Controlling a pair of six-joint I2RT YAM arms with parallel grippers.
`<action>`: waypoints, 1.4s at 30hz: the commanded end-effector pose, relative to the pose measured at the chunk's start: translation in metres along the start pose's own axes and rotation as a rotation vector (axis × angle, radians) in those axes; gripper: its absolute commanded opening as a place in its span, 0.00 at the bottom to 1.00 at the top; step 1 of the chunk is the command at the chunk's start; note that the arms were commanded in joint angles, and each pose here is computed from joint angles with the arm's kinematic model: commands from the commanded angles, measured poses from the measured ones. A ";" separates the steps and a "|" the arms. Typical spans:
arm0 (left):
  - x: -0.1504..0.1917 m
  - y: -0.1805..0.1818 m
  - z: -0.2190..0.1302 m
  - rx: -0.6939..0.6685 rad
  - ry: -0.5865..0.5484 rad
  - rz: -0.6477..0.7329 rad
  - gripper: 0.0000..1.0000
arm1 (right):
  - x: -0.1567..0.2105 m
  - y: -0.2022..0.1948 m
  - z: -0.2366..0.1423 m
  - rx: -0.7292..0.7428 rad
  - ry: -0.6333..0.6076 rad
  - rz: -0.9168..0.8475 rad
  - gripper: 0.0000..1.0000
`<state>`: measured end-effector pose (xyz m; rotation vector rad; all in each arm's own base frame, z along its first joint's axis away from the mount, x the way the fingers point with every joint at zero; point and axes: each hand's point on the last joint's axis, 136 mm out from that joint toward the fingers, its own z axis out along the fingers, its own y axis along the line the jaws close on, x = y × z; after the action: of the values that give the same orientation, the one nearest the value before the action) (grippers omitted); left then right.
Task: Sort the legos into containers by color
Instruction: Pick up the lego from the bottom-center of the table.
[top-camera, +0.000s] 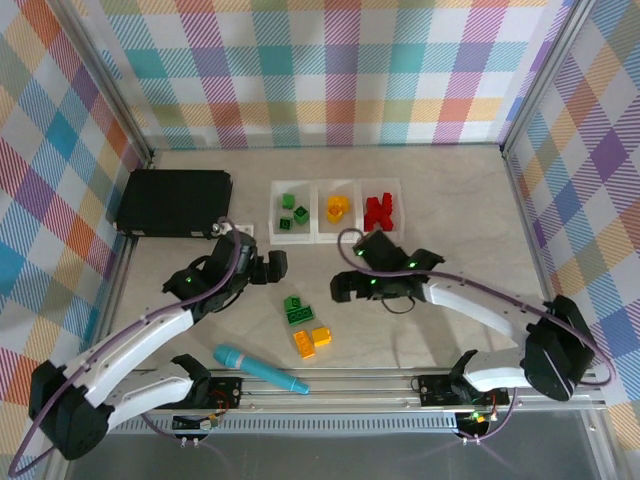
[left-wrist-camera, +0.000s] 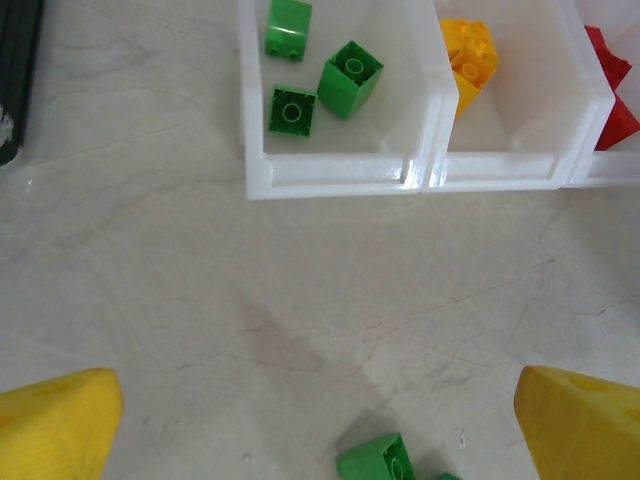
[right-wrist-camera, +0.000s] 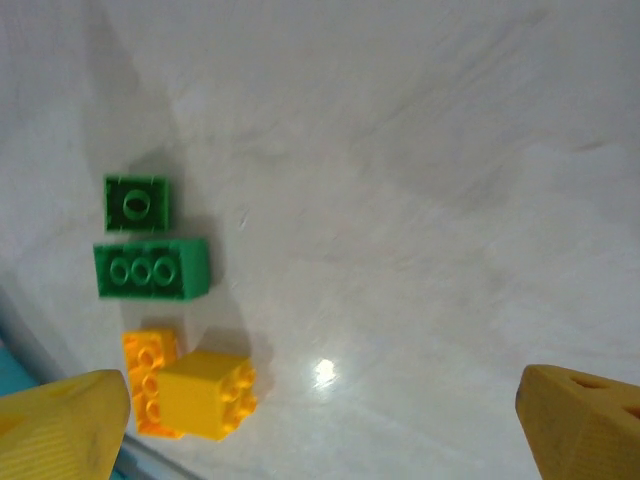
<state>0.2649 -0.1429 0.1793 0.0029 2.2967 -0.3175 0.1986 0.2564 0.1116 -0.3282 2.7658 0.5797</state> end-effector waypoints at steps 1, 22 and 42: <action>0.008 0.013 -0.010 -0.010 -0.029 -0.047 1.00 | 0.015 0.020 0.011 0.052 0.028 0.049 0.99; 0.019 0.045 -0.054 -0.041 -0.116 -0.068 1.00 | 0.072 0.064 0.060 0.324 0.151 -0.120 0.92; 0.021 0.050 -0.049 -0.082 -0.097 -0.055 1.00 | 0.072 0.051 0.079 0.322 0.176 -0.101 0.70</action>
<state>0.2200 -0.0895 0.1855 -0.0996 2.2128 -0.2715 0.1347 0.3278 0.0409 -0.4769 2.9116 0.0831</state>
